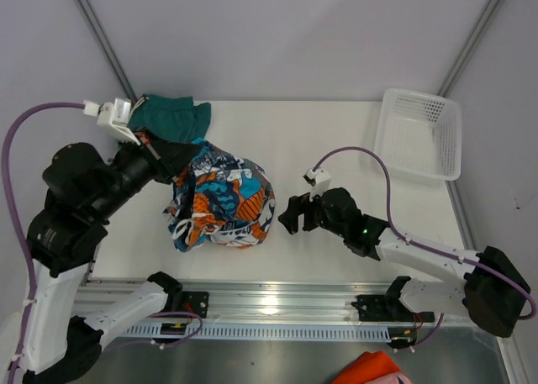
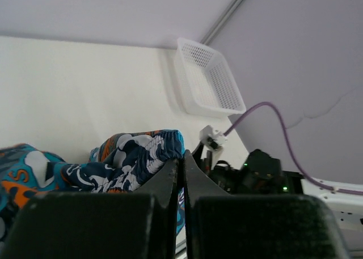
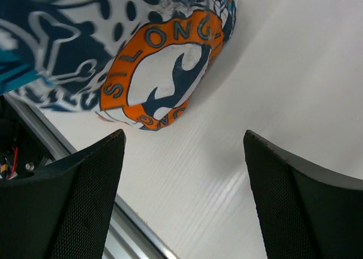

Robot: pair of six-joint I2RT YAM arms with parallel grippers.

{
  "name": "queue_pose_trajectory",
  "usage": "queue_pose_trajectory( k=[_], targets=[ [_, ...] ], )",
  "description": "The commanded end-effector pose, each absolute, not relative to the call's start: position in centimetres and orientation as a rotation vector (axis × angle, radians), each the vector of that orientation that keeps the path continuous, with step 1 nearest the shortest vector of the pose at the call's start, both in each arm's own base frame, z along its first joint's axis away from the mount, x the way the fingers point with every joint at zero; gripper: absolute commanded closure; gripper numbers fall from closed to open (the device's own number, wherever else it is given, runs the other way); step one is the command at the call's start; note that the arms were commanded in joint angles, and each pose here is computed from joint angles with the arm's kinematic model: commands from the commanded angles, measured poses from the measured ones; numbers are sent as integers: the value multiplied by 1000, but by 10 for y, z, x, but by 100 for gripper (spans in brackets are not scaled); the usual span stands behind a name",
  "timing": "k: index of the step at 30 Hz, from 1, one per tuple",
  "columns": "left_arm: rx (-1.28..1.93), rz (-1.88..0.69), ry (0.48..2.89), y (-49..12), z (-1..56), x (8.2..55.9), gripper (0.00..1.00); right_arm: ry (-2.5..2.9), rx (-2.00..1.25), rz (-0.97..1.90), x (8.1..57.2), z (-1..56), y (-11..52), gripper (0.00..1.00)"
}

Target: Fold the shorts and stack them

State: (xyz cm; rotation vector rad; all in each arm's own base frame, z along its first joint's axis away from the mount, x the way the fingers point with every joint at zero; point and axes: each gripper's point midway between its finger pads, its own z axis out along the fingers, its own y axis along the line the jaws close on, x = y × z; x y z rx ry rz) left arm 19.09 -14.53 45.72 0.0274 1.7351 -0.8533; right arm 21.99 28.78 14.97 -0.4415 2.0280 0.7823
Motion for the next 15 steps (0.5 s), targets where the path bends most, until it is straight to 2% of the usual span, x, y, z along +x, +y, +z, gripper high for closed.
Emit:
queue_pose_trajectory(
  k=[1,7,11,13,14,15],
  targets=[
    [97,-863,1623,-134,496,164,100,1960,-487,905,230,156,311,14],
    [112,-882,1607,-132,502,154,100,1978,-500,915,266,140,348,14],
    [122,-890,1583,-130,514,147,100,1917,-529,1085,276,148,382,14],
    [119,-882,1577,-127,517,145,100,1856,-518,1198,279,161,393,31],
    [118,-878,1576,-126,518,145,100,1856,-537,1249,275,157,398,59],
    [115,-868,1580,-125,517,146,100,1846,-526,1265,278,160,398,73]
  ],
)
